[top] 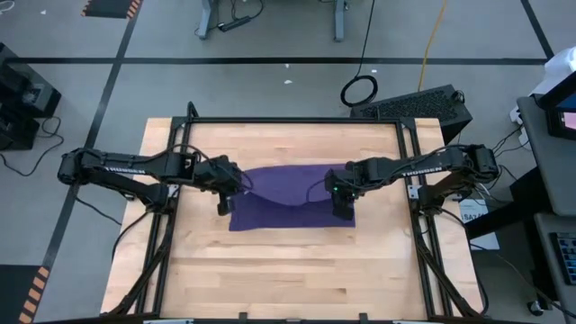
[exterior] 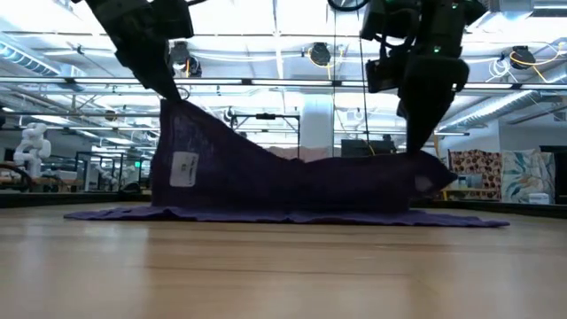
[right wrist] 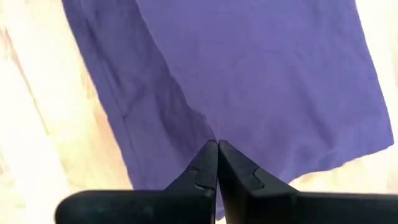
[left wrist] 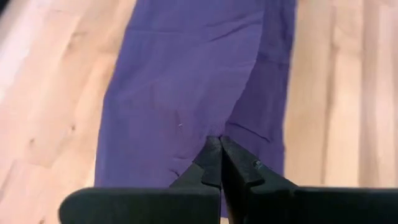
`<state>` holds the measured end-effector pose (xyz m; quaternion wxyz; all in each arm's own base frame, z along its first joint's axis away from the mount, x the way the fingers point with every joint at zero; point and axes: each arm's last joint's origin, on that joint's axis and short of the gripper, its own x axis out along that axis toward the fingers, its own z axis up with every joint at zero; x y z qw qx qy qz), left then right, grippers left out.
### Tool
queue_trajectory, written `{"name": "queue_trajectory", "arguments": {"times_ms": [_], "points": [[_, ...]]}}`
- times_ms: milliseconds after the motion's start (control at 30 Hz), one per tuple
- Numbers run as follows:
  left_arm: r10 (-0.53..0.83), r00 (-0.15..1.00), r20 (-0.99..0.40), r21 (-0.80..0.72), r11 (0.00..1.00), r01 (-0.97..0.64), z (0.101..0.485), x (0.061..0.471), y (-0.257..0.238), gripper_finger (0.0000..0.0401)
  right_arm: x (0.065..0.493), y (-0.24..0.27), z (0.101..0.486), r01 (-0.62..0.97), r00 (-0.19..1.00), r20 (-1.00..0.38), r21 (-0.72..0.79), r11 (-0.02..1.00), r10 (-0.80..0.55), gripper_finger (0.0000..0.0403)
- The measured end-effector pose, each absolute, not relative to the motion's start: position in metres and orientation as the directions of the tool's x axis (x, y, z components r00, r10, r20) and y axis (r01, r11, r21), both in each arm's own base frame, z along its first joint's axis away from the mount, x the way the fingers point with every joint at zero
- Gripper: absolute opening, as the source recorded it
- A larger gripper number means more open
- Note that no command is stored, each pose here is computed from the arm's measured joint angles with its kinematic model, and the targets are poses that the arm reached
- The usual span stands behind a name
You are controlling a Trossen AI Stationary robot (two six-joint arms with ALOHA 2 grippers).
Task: Roll towel into tight, uniform cylinder
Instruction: Fold the purple towel on the table
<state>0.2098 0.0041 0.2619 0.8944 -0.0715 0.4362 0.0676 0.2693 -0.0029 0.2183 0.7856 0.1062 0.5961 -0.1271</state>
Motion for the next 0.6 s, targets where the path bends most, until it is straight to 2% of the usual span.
{"name": "queue_trajectory", "arguments": {"times_ms": [600], "points": [[0.093,0.583,-0.807,-0.022,0.982,-0.187,0.258,0.21,-0.013,0.0,0.266,0.04,0.217,0.375,0.246,-0.969,0.083,0.923,-0.013,0.0]]}}
